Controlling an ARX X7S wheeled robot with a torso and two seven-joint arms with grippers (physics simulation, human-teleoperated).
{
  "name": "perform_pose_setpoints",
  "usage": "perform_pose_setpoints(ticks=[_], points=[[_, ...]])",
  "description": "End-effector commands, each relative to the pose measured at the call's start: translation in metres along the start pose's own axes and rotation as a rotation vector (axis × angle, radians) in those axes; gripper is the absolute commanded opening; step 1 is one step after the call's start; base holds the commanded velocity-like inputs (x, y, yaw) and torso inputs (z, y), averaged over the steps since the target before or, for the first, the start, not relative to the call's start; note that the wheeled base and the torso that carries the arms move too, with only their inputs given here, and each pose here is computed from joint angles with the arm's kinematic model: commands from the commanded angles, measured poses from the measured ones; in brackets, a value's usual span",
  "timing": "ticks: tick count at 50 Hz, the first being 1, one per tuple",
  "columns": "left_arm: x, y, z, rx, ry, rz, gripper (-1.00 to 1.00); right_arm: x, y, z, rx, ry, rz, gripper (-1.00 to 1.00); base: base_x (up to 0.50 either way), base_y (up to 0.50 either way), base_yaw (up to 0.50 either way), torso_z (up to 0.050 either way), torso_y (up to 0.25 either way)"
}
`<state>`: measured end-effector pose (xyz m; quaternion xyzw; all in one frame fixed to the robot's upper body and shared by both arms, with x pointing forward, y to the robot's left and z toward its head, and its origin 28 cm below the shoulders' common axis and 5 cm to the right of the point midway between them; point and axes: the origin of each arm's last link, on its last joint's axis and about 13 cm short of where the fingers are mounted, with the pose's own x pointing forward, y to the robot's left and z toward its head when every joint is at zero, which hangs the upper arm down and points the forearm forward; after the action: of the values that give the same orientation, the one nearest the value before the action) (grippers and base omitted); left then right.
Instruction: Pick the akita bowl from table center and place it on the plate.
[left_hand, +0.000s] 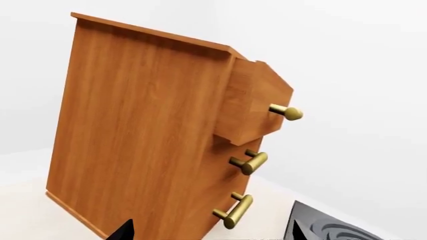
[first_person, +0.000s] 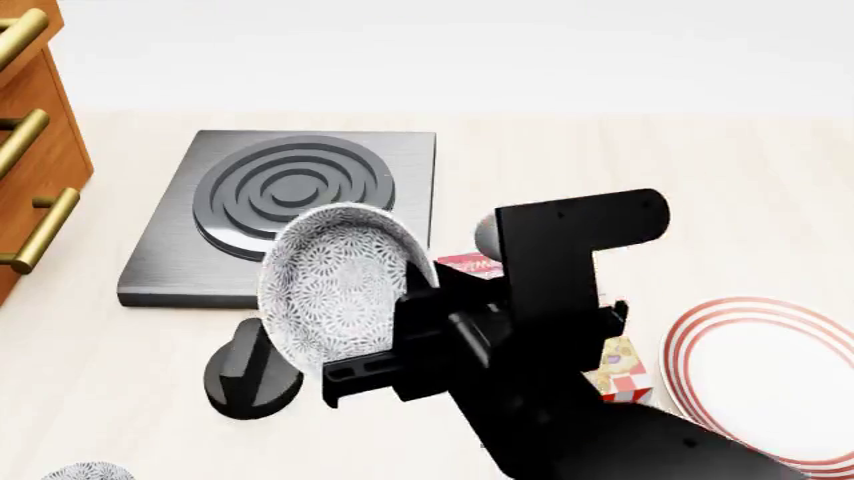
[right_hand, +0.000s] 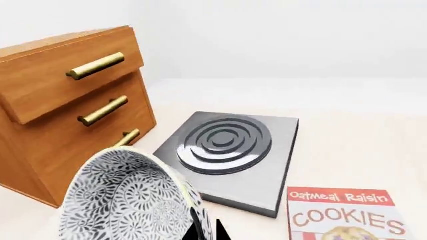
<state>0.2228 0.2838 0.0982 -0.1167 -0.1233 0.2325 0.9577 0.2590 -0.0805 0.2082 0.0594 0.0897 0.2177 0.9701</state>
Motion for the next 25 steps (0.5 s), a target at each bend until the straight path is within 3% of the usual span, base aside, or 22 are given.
perform_pose_setpoints(ticks=[1, 7, 17, 25], points=[[0.000, -0.002, 0.001, -0.001, -0.002, -0.011, 1.00, -0.047, -0.006, 0.067, -0.139, -0.324, -0.129, -1.00, 0.00, 0.00, 0.00, 0.000, 0.000], [0.000, -0.002, 0.001, 0.002, -0.004, -0.013, 1.00, -0.059, -0.019, 0.080, -0.250, -0.424, -0.231, -1.00, 0.00, 0.00, 0.00, 0.000, 0.000], [-0.001, -0.002, 0.001, 0.001, -0.002, -0.013, 1.00, -0.072, -0.045, 0.095, -0.086, -0.491, -0.383, -1.00, 0.00, 0.00, 0.00, 0.000, 0.000], [-0.001, -0.002, 0.001, -0.001, -0.001, -0.011, 1.00, -0.069, -0.074, 0.088, 0.032, -0.448, -0.495, -1.00, 0.00, 0.00, 0.00, 0.000, 0.000]])
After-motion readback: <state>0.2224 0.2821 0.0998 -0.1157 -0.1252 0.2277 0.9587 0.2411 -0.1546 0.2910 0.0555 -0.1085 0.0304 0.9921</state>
